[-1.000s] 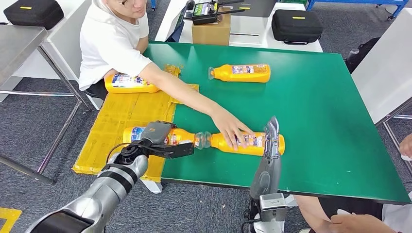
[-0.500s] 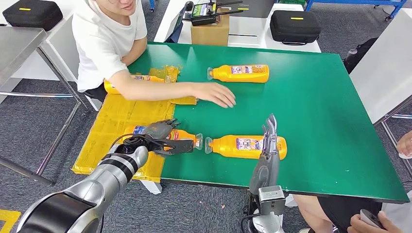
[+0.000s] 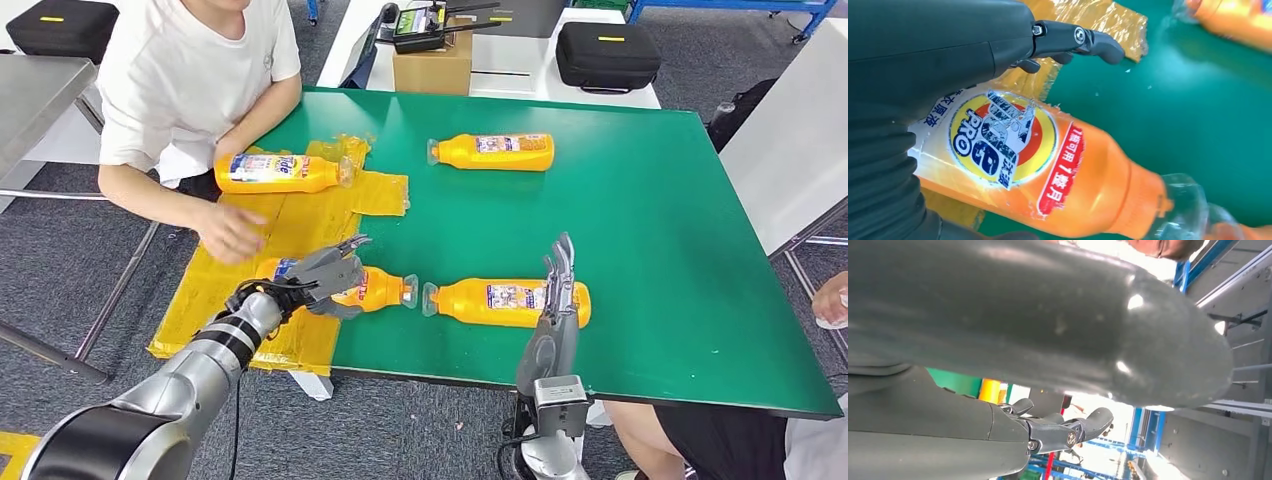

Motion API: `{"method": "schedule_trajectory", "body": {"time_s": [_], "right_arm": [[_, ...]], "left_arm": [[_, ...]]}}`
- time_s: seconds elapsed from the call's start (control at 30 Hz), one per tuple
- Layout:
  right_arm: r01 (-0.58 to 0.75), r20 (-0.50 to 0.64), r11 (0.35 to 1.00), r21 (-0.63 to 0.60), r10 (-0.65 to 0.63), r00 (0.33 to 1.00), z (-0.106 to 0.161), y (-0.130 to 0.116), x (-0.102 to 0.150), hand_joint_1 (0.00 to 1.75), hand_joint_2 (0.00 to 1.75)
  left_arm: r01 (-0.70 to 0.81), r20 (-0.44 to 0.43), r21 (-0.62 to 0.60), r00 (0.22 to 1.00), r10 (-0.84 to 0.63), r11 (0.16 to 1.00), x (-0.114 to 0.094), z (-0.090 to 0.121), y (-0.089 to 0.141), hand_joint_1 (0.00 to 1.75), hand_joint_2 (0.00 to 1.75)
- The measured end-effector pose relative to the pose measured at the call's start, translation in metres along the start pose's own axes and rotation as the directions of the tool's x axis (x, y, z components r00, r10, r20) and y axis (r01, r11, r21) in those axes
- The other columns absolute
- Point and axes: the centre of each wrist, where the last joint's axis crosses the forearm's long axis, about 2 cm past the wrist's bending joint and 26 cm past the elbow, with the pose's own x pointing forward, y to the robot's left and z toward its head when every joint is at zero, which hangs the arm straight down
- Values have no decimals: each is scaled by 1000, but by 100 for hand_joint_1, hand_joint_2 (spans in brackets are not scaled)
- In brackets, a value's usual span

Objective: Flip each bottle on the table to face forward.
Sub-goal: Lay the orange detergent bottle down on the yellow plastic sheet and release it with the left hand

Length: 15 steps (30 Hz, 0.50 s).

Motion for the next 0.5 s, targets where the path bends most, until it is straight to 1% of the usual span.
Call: {"method": "schedule_trajectory", "body": {"time_s": [0.1,0.17,0.23,0.33,0.5], "right_arm": [[-13,-7,1000,-9,13,1000,3,-2,0,0,0],[-25,-12,1000,-14,25,1000,6,-3,-1,0,0],[-35,-18,999,-17,35,999,10,-4,-1,0,0],[-46,-25,999,-16,46,999,13,-6,-2,0,0],[-79,-18,997,-8,78,997,16,-9,-3,0,0]], "left_arm": [[-167,111,70,981,159,983,-5,7,-9,0,175],[-282,182,114,949,259,953,-6,15,-17,0,175],[-369,249,147,912,326,918,-4,22,-22,0,175],[-447,345,179,863,370,876,4,32,-24,0,175],[-540,509,231,776,372,809,19,49,-21,0,175]]}}
